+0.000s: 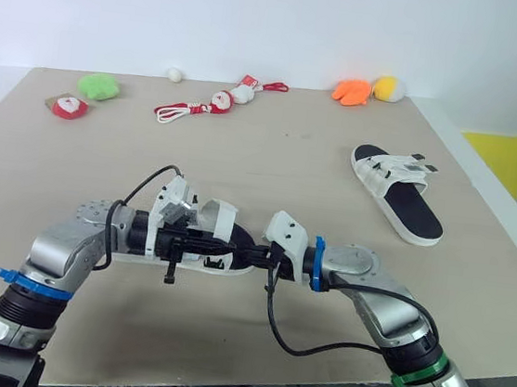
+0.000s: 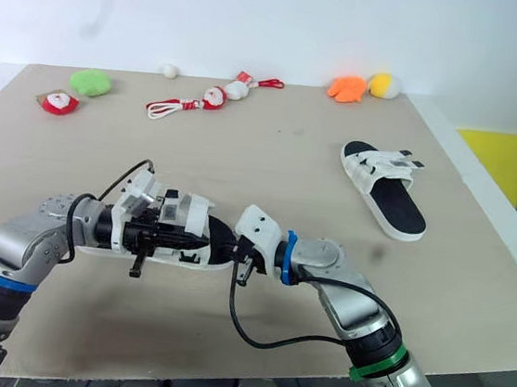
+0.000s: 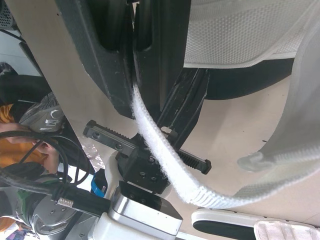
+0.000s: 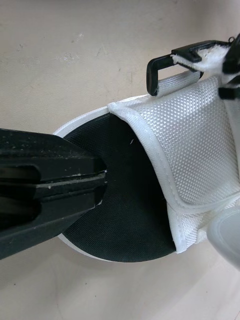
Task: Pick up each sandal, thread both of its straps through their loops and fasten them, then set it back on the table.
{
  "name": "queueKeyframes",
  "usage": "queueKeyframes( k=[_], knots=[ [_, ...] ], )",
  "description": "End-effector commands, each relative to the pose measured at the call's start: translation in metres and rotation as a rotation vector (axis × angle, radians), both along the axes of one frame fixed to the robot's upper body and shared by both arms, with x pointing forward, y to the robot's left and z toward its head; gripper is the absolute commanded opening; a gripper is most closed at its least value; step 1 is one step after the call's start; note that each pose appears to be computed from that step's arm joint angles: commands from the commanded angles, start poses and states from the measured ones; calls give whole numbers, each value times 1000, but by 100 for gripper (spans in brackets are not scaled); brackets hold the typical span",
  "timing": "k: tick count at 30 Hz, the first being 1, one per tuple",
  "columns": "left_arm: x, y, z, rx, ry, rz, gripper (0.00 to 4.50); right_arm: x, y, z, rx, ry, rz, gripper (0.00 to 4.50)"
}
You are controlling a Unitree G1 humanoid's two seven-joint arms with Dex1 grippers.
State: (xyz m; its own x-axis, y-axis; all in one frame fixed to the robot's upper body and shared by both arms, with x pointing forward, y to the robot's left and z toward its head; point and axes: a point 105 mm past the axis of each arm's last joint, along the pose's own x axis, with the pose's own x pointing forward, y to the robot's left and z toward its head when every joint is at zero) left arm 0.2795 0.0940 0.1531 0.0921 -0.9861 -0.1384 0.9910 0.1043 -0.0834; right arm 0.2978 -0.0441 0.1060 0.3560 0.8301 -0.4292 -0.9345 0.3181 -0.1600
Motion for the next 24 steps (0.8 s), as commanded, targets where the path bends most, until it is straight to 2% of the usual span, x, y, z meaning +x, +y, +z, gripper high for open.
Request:
queueKeyframes(
  k=[1, 6, 11, 24],
  knots=[
    [7, -1, -4, 19, -38, 29, 3, 4, -14, -30, -77, 95, -86, 0],
    [14, -1, -1, -12, -38, 61, 3, 3, -14, -31, -78, 96, -88, 0],
    [9, -1, -2, -22, 6, 36, 3, 3, -14, -31, -77, 97, -88, 0],
    [-1, 2, -20, 63, 21, 1, 3, 4, -15, -30, -78, 93, -87, 0]
  ],
)
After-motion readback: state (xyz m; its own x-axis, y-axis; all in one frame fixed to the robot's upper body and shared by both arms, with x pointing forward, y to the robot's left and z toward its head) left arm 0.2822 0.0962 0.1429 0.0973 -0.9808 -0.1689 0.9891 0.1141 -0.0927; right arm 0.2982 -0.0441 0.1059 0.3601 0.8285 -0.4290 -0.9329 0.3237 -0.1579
